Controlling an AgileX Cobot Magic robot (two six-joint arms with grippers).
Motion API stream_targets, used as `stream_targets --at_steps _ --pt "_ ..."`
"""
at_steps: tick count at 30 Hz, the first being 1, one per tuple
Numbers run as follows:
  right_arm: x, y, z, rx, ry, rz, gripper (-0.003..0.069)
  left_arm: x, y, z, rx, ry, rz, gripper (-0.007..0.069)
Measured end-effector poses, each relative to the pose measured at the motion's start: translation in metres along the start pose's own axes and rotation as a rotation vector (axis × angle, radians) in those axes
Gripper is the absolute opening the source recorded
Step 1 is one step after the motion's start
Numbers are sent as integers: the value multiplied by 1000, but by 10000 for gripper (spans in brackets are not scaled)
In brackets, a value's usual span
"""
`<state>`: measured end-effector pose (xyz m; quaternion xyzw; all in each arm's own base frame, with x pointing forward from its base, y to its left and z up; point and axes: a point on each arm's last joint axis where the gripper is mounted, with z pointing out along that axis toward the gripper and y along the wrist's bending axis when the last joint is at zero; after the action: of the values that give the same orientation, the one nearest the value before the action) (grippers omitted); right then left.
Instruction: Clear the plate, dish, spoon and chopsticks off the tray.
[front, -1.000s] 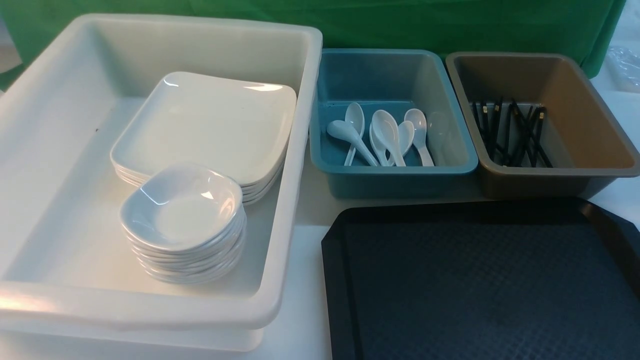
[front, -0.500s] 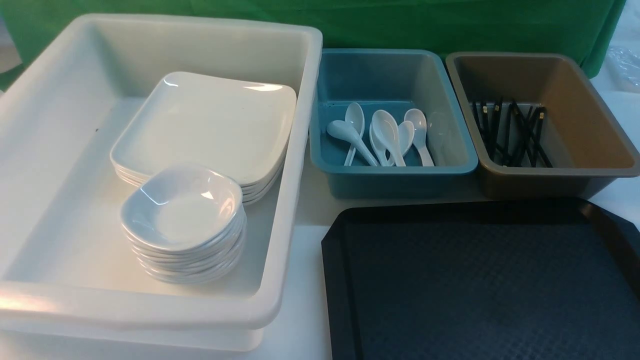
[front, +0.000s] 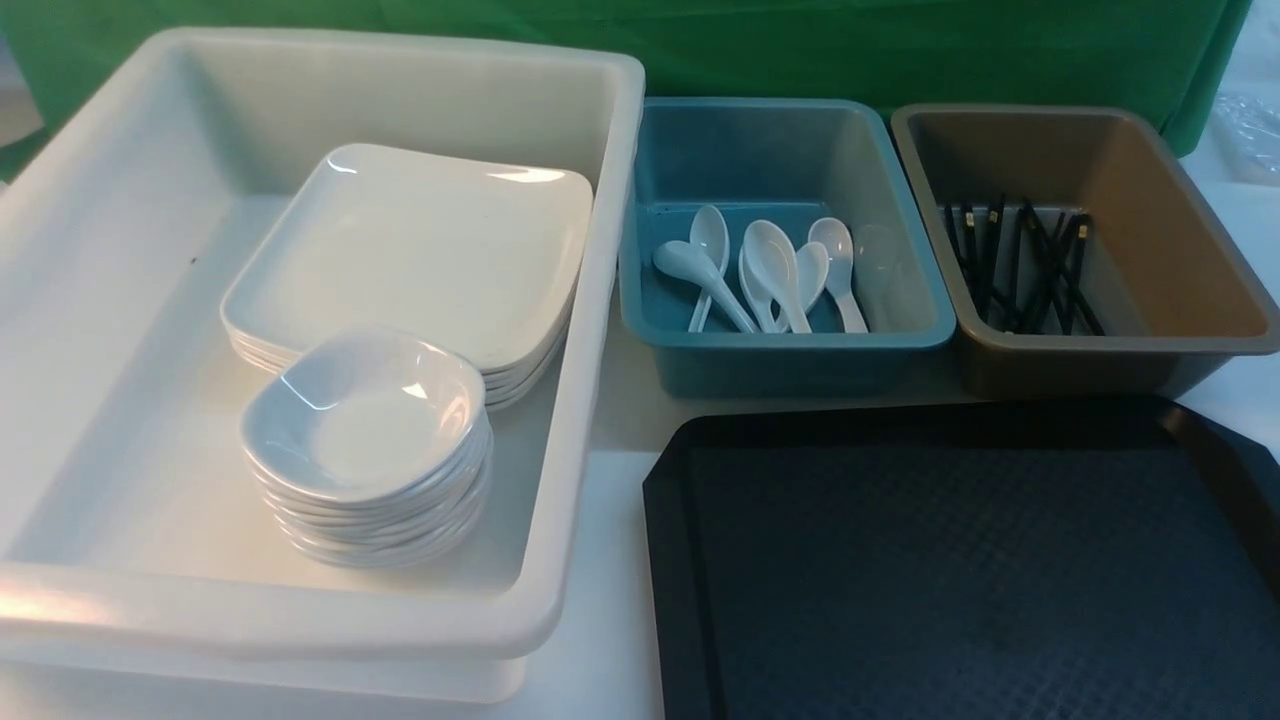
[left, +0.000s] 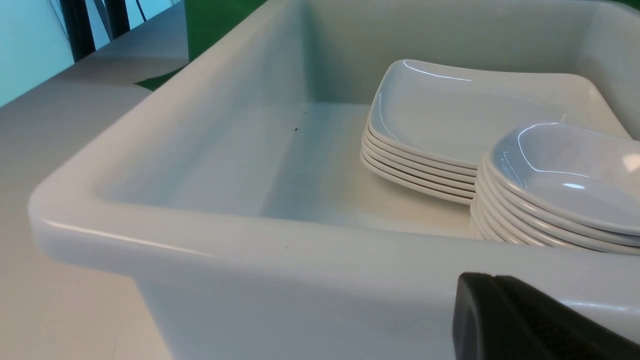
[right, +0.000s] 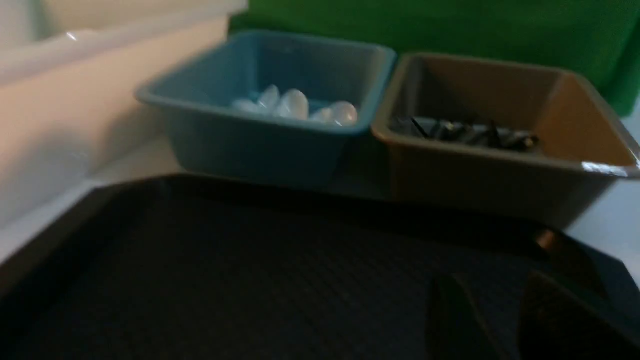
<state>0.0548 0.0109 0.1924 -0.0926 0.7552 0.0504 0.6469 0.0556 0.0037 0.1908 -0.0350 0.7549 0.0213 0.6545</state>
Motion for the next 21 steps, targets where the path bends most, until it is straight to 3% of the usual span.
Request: stream_targets --at_steps 4,8,21 --pt "16 -6 -1 117 139 25 236 0 0 0 -1 -1 4 4" --pt "18 -10 -2 182 157 25 237 0 0 0 -3 -3 14 4" --pt "18 -10 -2 195 158 23 237 0 0 0 -4 -2 20 4"
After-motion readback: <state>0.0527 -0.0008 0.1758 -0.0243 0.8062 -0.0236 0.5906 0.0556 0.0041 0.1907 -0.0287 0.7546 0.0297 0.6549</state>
